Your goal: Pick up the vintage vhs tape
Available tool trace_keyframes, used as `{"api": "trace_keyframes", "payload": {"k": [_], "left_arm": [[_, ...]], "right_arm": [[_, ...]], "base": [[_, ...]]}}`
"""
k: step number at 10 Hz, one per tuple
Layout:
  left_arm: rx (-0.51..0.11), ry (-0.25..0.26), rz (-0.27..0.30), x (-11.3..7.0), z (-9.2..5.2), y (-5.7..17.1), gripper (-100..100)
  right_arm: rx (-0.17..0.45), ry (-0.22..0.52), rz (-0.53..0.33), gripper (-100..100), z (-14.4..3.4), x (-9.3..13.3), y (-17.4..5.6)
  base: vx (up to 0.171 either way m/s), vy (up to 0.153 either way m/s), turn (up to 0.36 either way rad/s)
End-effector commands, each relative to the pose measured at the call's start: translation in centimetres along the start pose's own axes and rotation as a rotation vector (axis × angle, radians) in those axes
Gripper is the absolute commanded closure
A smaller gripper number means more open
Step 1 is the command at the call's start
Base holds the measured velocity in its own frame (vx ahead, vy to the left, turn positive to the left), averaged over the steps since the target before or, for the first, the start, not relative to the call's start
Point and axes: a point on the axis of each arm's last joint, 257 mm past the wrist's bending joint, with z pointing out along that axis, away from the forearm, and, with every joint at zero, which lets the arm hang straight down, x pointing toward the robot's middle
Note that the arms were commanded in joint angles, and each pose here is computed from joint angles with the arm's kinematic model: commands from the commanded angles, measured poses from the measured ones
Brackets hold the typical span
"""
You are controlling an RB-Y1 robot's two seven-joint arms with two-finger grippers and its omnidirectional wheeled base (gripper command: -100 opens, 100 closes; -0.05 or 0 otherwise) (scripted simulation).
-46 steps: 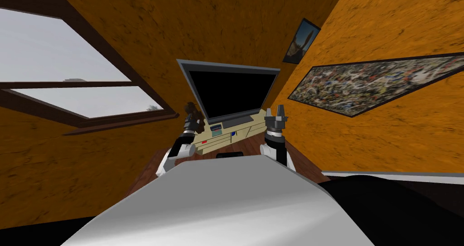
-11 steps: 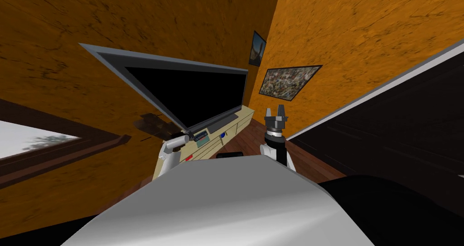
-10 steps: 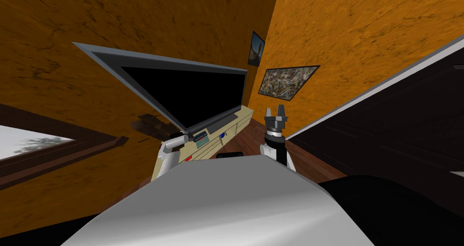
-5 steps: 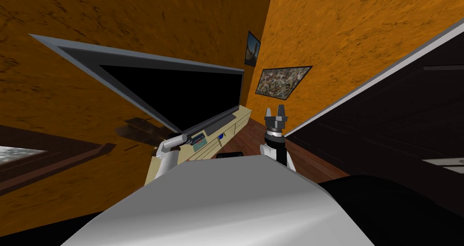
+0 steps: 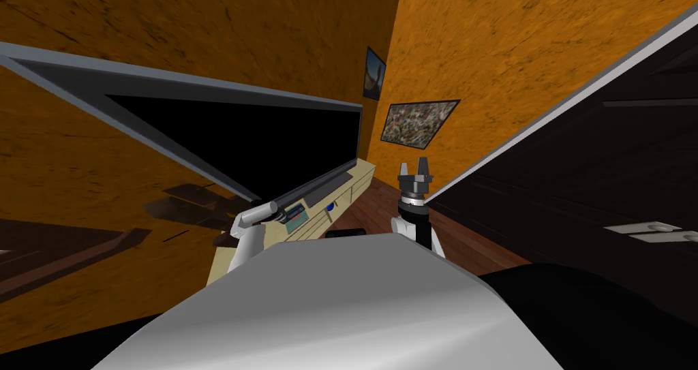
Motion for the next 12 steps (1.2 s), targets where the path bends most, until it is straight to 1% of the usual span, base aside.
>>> {"api": "trace_keyframes", "payload": {"k": [1, 2, 3, 4, 6, 7, 10, 12], "left_arm": [[-0.035, -0.013, -0.004, -0.6, 0.2, 0.7, -100], [-0.08, -0.03, -0.013, -1.6, 0.2, 1.4, -100], [-0.111, -0.042, -0.02, -2.4, 0.3, 1.7, -100], [-0.128, -0.046, -0.021, -2.5, 0.2, 2.1, -100], [-0.196, -0.069, -0.034, -4.0, 0.1, 3.0, -100], [-0.207, -0.071, -0.034, -4.0, 0.1, 3.3, -100], [-0.296, -0.093, -0.048, -5.6, -0.4, 4.6, -100], [-0.334, -0.1, -0.053, -6.2, -0.6, 5.2, -100]], "right_arm": [[0.0, 0.0, 0.0, 0, 0.0, 0.0, 0.0], [0.0, 0.0, 0.0, 0, 0.0, 0.0, 0.0], [0.0, 0.0, 0.0, 0, 0.0, 0.0, 0.0], [0.0, 0.0, 0.0, 0, 0.0, 0.0, 0.0], [0.0, 0.0, 0.0, 0, 0.0, 0.0, 0.0], [0.0, 0.0, 0.0, 0, 0.0, 0.0, 0.0], [0.0, 0.0, 0.0, 0, 0.0, 0.0, 0.0], [0.0, 0.0, 0.0, 0, 0.0, 0.0, 0.0]], "base": [[0.033, -0.004, -0.053], [0.04, -0.01, -0.079], [0.057, -0.008, -0.123], [0.043, -0.001, -0.051], [0.048, -0.001, -0.097], [0.042, 0.0, -0.033], [0.05, 0.002, -0.07], [0.036, 0.0, -0.026]]}}
